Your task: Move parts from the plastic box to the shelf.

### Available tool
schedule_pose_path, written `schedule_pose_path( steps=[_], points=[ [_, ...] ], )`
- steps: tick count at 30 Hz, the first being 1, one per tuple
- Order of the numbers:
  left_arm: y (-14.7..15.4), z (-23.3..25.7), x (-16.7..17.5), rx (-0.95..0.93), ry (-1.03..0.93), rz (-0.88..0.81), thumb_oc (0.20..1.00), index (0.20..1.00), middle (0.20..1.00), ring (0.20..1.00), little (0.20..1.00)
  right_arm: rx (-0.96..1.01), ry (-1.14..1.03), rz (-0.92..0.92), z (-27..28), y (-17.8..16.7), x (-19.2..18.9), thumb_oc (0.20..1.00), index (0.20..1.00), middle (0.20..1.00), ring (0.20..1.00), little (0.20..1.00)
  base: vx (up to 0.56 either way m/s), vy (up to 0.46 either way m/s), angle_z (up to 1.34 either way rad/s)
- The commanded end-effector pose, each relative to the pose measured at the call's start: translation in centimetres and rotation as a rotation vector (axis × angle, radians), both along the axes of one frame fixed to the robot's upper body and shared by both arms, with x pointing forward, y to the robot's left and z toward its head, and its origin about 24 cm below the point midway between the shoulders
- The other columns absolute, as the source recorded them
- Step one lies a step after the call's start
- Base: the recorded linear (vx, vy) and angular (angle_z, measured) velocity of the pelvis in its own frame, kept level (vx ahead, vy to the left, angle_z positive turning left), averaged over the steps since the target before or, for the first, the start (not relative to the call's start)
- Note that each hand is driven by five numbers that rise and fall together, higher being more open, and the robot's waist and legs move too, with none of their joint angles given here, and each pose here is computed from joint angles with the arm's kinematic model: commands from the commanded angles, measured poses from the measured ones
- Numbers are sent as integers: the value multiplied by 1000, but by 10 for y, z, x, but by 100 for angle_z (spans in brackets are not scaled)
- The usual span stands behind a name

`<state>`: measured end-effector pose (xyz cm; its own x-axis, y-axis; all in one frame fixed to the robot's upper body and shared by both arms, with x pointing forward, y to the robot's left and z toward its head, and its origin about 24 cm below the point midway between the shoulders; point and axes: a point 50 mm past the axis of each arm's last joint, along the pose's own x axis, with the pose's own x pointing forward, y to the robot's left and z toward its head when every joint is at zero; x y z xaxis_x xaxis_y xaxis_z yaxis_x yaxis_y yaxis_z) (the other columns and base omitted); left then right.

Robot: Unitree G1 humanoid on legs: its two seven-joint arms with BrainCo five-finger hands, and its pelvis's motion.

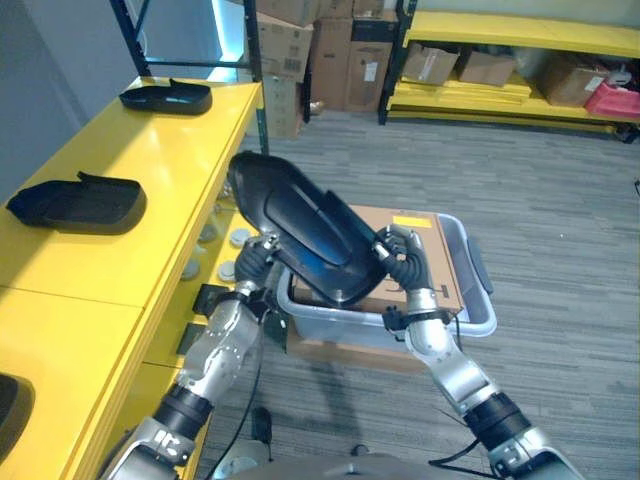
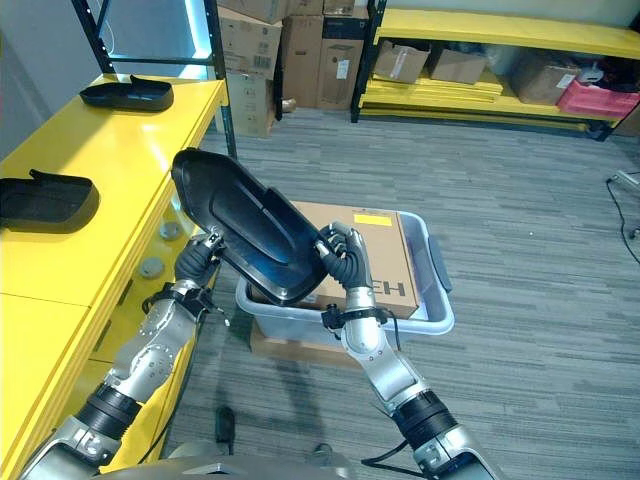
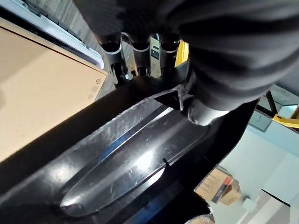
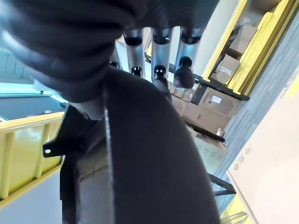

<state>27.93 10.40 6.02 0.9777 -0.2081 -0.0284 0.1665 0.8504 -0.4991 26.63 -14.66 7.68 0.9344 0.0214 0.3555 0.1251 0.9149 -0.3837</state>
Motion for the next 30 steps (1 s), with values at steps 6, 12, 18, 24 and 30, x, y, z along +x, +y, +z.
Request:
schedule_pose_path(
  steps=[6, 12, 18, 24, 30],
  points=[
    [-42, 40, 12, 37, -271, -339, 200, 200, 200, 200, 200, 150, -220, 516, 58, 61, -9, 200, 200, 200, 200, 200, -24, -70, 2],
    [-15, 54, 7, 72, -389, -214, 200, 200, 200, 200, 200, 145, -199, 714, 66, 74, -15, 200, 200, 200, 200, 200, -82, -82, 20],
    [19, 73, -6, 104, -521, -42, 200, 200, 200, 200, 200, 128, -184, 910, 72, 94, -23, 200, 200, 200, 200, 200, -96, -59, 40],
    [56, 82, -29, 313, -669, 155, 200, 200, 200, 200, 200, 158, -195, 961, 70, 98, -33, 200, 200, 200, 200, 200, -55, -30, 108],
    [73, 111, -46, 469, -848, 210, 200, 200, 200, 200, 200, 213, -253, 1001, 75, 93, -44, 200, 200, 200, 200, 200, -26, 21, 105]
  ],
)
